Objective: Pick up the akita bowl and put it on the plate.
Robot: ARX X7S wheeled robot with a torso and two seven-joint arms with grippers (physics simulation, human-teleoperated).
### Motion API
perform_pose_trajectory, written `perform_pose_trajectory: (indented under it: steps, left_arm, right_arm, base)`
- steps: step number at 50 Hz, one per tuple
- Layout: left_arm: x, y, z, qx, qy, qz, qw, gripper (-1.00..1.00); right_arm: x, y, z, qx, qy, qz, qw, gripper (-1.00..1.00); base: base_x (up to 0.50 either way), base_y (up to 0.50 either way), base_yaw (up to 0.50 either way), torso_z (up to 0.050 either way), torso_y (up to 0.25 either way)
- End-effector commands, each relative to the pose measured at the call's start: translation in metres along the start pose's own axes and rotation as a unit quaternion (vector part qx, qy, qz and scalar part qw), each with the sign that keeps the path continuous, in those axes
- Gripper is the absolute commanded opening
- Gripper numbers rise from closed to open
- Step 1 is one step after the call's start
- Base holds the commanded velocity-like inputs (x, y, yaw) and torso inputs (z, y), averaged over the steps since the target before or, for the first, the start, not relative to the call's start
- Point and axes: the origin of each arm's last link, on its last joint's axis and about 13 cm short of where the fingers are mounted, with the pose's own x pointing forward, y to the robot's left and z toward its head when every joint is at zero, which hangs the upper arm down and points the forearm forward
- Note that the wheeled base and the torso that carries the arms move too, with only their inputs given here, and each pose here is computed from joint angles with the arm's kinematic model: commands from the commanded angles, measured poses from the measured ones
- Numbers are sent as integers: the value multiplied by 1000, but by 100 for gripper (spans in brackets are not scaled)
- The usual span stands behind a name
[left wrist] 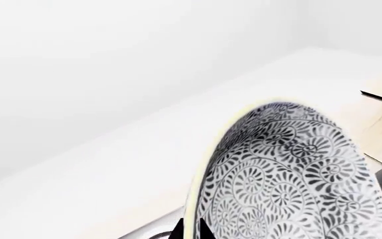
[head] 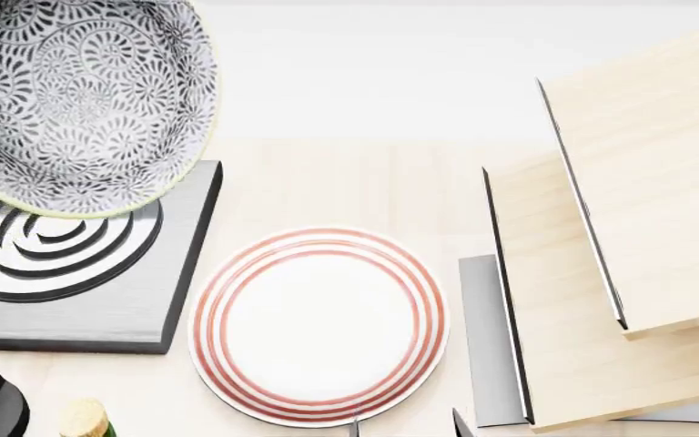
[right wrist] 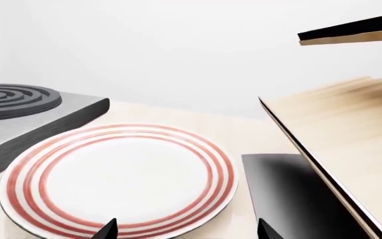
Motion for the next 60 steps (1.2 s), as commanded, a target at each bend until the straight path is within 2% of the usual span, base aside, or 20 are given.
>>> perform_pose_trajectory:
  steps: [1, 5, 8, 9, 13, 19, 27, 28, 33, 34, 39, 40, 41, 44, 45, 46, 49, 55, 60]
  left_arm:
    - [16, -12, 10, -13, -8, -41, 999, -100]
    - [20, -15, 15, -39, -11, -70, 997, -100]
    - [23, -18, 16, -39, -5, -81, 996, -100]
    - [24, -22, 17, -44, -8, -100, 994, -100]
    - [29, -25, 17, -29, -1, -102, 994, -100]
    - [38, -28, 18, -32, 7, -105, 994, -100]
    - [53, -39, 18, -73, 17, -130, 989, -100]
    - [54, -42, 17, -69, 17, -134, 988, -100]
    - [64, -47, 18, -122, 14, -149, 981, -100]
    - [67, -48, 16, -119, 22, -141, 983, -100]
    - [79, -54, 15, -181, 17, -155, 971, -100]
    - [80, -55, 15, -174, 19, -152, 973, -100]
    - [83, -56, 14, -190, 30, -151, 970, -100]
    - [85, -58, 15, -195, 31, -153, 968, -100]
    - [86, -59, 15, -216, 33, -161, 963, -100]
    - [87, -60, 15, -209, 33, -156, 965, -100]
    - [91, -61, 15, -227, 45, -153, 961, -100]
    - [98, -68, 10, -231, 78, -151, 958, -100]
    - [105, -76, 5, -219, 103, -160, 957, -100]
  right_arm:
    - [0, 0, -4, 1, 3, 1, 1000, 100]
    - [-2, 1, -4, 2, 4, 2, 1000, 100]
    - [-1, 1, -5, 3, 4, 3, 1000, 100]
    - [-1, 1, -6, 4, 6, 3, 1000, 100]
    - [-2, 1, -6, 4, 7, 2, 1000, 100]
    - [-2, 1, -7, 4, 7, 2, 1000, 100]
    - [-2, 1, -11, 5, 10, 2, 1000, 100]
    - [-3, 1, -10, 6, 11, 1, 1000, 100]
    - [-3, 2, -11, 8, 10, 4, 1000, 100]
    - [-3, 2, -11, 9, 11, 4, 1000, 100]
    - [-5, 3, -12, 9, 13, 7, 1000, 100]
    - [-5, 3, -12, 9, 14, 7, 1000, 100]
    - [-5, 3, -12, 9, 14, 7, 1000, 100]
    - [-5, 3, -13, 9, 14, 8, 1000, 100]
    - [-5, 3, -12, 9, 13, 8, 1000, 100]
    - [-4, 3, -13, 9, 15, 8, 1000, 100]
    - [-5, 3, -12, 9, 14, 9, 1000, 100]
    - [-4, 3, -12, 8, 14, 9, 1000, 100]
    - [-5, 4, -13, 8, 16, 10, 1000, 100]
  base:
    - [0, 0, 0, 0, 0]
    - [0, 0, 0, 0, 0]
    - [0, 0, 0, 0, 0]
    - [0, 0, 0, 0, 0]
    - [0, 0, 0, 0, 0]
    - [0, 0, 0, 0, 2]
    - [0, 0, 0, 0, 0]
    - [0, 0, 0, 0, 0]
    - [0, 0, 0, 0, 0]
    - [0, 0, 0, 0, 0]
    - [0, 0, 0, 0, 0]
    - [0, 0, 0, 0, 0]
    - [0, 0, 0, 0, 10]
    - [0, 0, 0, 0, 0]
    - [0, 0, 0, 0, 0]
    - [0, 0, 0, 0, 0]
    - [0, 0, 0, 0, 0]
    - [0, 0, 0, 0, 0]
    - [0, 0, 0, 0, 0]
